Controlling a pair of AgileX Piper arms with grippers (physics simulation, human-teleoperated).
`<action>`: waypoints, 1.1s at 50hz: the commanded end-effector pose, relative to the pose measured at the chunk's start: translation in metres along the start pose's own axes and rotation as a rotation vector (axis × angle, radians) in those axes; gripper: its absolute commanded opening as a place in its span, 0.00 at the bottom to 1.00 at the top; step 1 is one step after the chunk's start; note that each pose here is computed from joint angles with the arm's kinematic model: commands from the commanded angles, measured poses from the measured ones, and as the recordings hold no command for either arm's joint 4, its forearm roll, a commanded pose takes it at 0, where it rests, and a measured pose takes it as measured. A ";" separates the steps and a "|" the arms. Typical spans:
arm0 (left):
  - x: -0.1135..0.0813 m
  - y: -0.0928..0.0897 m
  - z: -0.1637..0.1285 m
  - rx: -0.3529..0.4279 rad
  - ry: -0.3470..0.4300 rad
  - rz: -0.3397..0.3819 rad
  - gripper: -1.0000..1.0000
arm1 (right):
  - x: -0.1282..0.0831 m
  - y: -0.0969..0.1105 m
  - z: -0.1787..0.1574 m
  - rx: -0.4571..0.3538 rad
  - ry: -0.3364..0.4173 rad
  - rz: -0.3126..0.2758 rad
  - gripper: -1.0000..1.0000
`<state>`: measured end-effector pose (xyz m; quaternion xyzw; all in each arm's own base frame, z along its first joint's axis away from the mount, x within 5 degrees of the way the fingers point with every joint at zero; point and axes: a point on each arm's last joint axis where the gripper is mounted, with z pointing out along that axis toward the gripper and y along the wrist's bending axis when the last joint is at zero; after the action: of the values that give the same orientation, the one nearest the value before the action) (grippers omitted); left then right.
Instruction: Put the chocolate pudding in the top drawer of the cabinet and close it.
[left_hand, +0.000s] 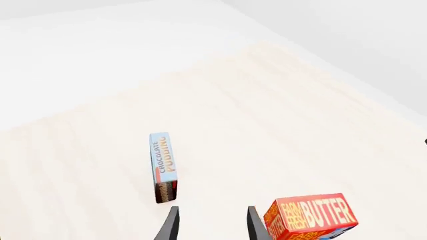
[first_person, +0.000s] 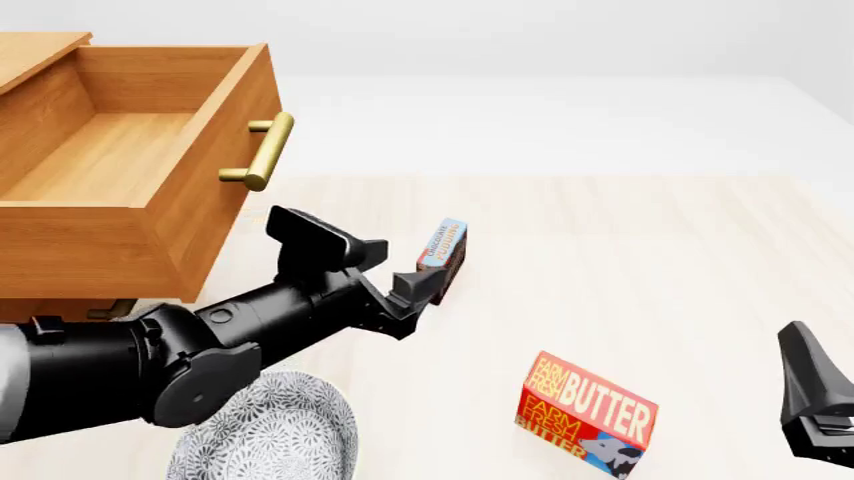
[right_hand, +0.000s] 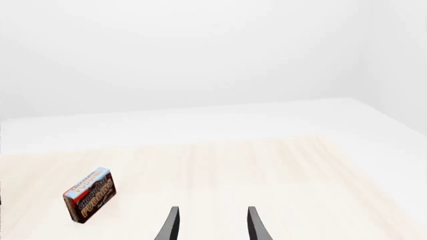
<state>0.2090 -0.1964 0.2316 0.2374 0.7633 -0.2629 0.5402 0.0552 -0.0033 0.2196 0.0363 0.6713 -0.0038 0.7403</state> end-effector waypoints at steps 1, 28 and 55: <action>0.007 0.006 0.013 -0.020 0.019 -0.021 1.00 | 0.000 0.000 0.000 -0.004 0.006 0.006 1.00; 0.019 0.032 0.034 -0.099 0.054 -0.054 1.00 | 0.001 0.000 0.001 -0.002 0.014 0.013 1.00; 0.033 0.041 0.062 -0.119 0.098 -0.081 1.00 | 0.001 0.000 0.003 -0.007 0.023 0.019 1.00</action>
<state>0.2628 -0.2024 0.1826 0.1908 0.8081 -0.2294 0.5078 0.0575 -0.0030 0.2187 0.0397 0.6783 0.0043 0.7337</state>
